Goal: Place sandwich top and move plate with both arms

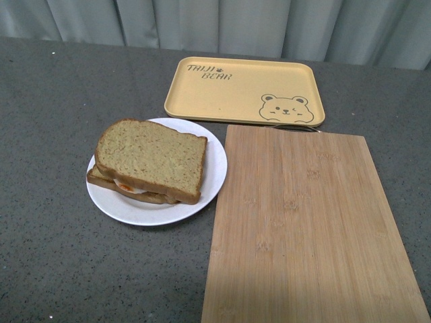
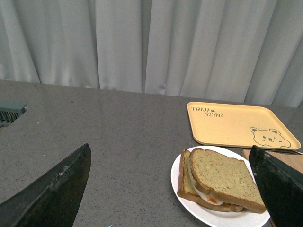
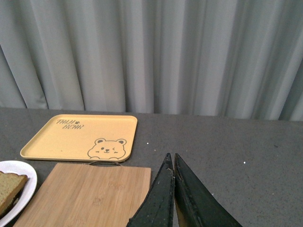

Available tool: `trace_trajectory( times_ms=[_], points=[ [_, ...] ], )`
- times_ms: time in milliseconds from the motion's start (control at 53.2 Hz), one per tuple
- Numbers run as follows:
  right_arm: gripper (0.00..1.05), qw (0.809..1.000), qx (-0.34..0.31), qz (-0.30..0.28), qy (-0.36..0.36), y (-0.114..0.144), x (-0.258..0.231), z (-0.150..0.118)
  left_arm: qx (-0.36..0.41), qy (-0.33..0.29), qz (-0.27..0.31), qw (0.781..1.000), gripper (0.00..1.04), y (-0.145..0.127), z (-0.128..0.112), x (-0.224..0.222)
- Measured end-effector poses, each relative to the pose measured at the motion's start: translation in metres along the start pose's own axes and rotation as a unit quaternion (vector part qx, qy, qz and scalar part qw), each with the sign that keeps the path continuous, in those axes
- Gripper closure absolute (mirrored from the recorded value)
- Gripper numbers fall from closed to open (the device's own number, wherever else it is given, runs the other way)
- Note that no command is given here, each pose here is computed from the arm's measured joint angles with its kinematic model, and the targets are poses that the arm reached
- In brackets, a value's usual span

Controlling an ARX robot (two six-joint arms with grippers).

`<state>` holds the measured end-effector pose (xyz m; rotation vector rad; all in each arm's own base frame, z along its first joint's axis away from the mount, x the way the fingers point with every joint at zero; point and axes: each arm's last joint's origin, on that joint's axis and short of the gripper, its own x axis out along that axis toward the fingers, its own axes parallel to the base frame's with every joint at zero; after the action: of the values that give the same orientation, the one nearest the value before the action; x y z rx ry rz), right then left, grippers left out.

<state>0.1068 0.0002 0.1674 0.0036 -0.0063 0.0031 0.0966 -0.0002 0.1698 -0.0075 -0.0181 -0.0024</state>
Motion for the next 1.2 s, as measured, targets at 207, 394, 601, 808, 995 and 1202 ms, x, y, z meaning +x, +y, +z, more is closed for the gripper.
trace_trajectory(
  times_ms=[207, 394, 601, 808, 995, 1202],
  points=[
    [0.99, 1.0, -0.001, 0.0, 0.001, 0.0, -0.009, -0.002, 0.0, 0.0, 0.0, 1.0, 0.07, 0.0, 0.0, 0.0],
    [0.62, 1.0, -0.001, 0.0, 0.002, 0.0, -0.009, -0.002, 0.0, 0.0, 0.0, 1.0, 0.07, 0.0, 0.0, 0.0],
    [0.25, 1.0, -0.001, 0.0, 0.002, 0.0, -0.009, -0.002, -0.015, 0.028, 0.004, 0.999, 0.07, 0.0, -0.001, 0.0],
    [0.1, 1.0, -0.001, 0.0, 0.002, 0.0, -0.009, -0.002, -0.143, 0.234, 0.017, 0.961, 0.07, -0.004, -0.015, 0.031],
    [0.09, 1.0, -0.001, 0.0, 0.002, 0.0, -0.009, -0.002, -0.233, 0.361, -0.026, 0.903, 0.07, -0.018, -0.051, 0.082],
    [0.09, 1.0, -0.001, 0.0, 0.002, 0.0, -0.009, -0.002, -0.3, 0.414, -0.027, 0.859, 0.07, -0.031, -0.078, 0.112]
  ],
)
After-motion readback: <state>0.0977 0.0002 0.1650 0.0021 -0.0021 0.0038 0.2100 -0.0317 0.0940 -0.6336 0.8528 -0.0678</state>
